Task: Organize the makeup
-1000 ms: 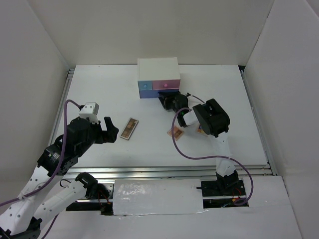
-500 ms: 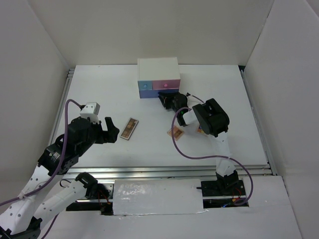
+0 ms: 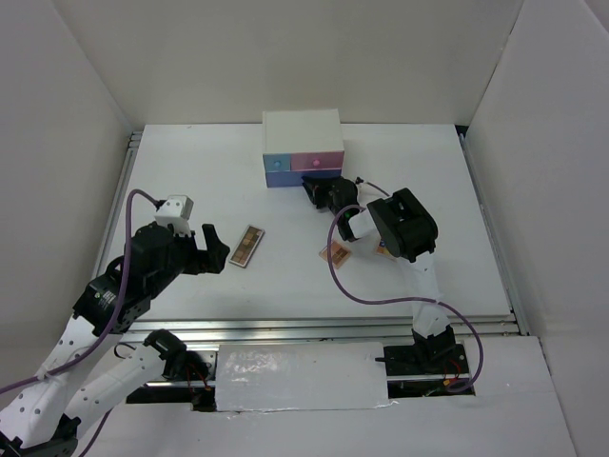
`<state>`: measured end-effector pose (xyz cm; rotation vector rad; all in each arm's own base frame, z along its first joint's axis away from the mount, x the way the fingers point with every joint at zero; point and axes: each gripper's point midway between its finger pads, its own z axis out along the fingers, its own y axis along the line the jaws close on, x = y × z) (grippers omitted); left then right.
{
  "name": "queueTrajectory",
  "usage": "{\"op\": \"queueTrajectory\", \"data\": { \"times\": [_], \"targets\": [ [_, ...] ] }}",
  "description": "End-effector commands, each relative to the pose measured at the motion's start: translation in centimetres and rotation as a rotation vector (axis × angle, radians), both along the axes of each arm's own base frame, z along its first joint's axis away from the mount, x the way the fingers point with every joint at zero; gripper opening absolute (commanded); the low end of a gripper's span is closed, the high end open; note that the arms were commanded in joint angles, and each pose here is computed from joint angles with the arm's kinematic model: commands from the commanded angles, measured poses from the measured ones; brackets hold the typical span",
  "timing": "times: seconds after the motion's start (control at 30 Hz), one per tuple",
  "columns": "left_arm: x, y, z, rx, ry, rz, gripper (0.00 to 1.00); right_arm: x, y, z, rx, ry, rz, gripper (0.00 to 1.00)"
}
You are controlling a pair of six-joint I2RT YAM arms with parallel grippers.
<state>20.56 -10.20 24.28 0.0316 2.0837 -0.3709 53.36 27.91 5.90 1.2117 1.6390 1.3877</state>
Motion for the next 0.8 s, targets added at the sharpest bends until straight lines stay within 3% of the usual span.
{"op": "queueTrajectory", "data": {
  "times": [0.0,0.53,0.63,0.77],
  "targets": [
    [0.6,-0.4,0.8,-0.013,-0.039,-0.016,0.99,0.8,-0.7,1.5,0.008,-0.078,-0.047,0.00],
    [0.7,-0.3,0.6,-0.012,-0.033,-0.009,1.00,-0.7,-0.9,1.6,0.032,-0.112,-0.031,0.00],
    [0.8,-0.3,0.5,-0.007,-0.026,-0.004,1.00,-0.5,-0.8,1.1,0.033,-0.080,-0.029,0.26],
    [1.0,-0.2,0.1,0.009,-0.008,0.006,0.99,-0.1,-0.3,0.5,0.031,-0.043,-0.011,0.43]
  ]
}}
